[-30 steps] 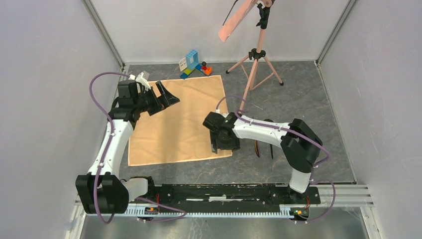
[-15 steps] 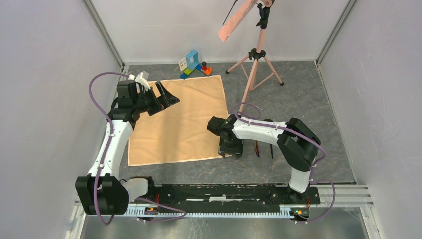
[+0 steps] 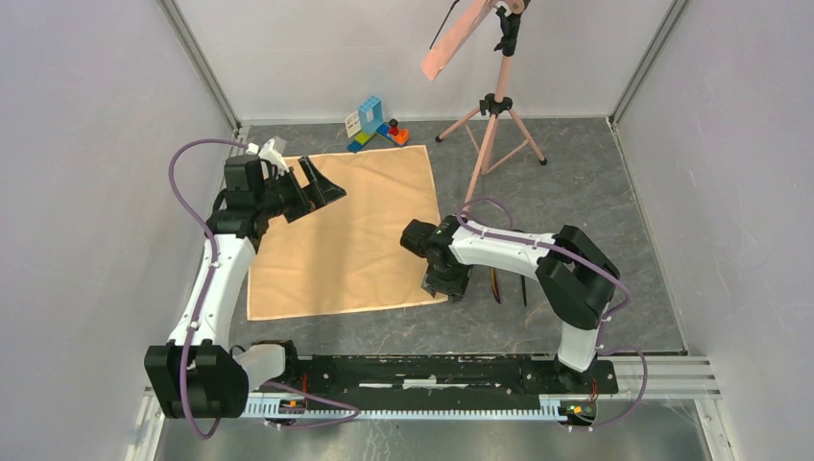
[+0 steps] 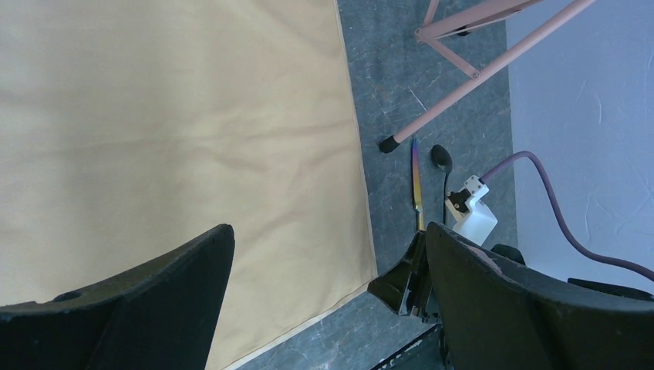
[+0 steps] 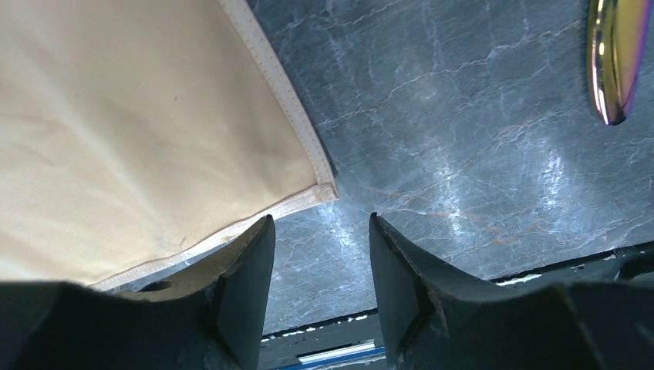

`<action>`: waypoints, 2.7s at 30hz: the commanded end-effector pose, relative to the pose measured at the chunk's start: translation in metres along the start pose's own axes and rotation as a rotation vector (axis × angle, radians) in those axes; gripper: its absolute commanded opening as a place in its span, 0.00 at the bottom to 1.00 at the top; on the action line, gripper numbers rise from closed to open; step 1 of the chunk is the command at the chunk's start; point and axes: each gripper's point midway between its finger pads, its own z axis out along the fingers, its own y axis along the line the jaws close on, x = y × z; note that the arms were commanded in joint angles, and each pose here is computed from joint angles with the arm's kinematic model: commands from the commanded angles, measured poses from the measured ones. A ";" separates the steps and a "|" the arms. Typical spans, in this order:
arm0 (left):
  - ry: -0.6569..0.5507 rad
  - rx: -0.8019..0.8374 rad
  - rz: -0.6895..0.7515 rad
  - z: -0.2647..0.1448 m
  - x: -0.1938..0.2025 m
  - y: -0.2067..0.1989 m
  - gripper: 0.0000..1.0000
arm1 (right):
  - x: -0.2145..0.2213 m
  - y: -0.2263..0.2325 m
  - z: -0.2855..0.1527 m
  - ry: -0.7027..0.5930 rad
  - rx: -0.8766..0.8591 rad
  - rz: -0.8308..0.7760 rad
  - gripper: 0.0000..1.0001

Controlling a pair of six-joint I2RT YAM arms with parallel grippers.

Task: Fold the napkin into a case and place the utensils inside
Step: Pick up the flattened napkin from the center of the board.

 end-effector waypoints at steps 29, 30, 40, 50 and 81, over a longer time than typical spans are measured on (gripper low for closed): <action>-0.050 0.031 0.094 -0.014 -0.008 -0.013 1.00 | -0.013 0.006 0.006 -0.021 0.073 0.125 0.49; -0.053 0.033 0.096 -0.015 -0.009 -0.014 1.00 | -0.015 0.007 0.003 -0.028 0.065 0.128 0.49; -0.054 0.034 0.097 -0.015 -0.009 -0.014 1.00 | -0.011 0.011 0.008 -0.004 0.066 0.135 0.51; -0.034 0.047 0.123 -0.013 -0.001 -0.022 1.00 | -0.004 0.008 0.024 0.013 0.069 0.154 0.50; -0.004 -0.009 0.130 -0.004 0.004 -0.009 1.00 | -0.035 0.008 0.039 -0.212 -0.133 0.161 0.00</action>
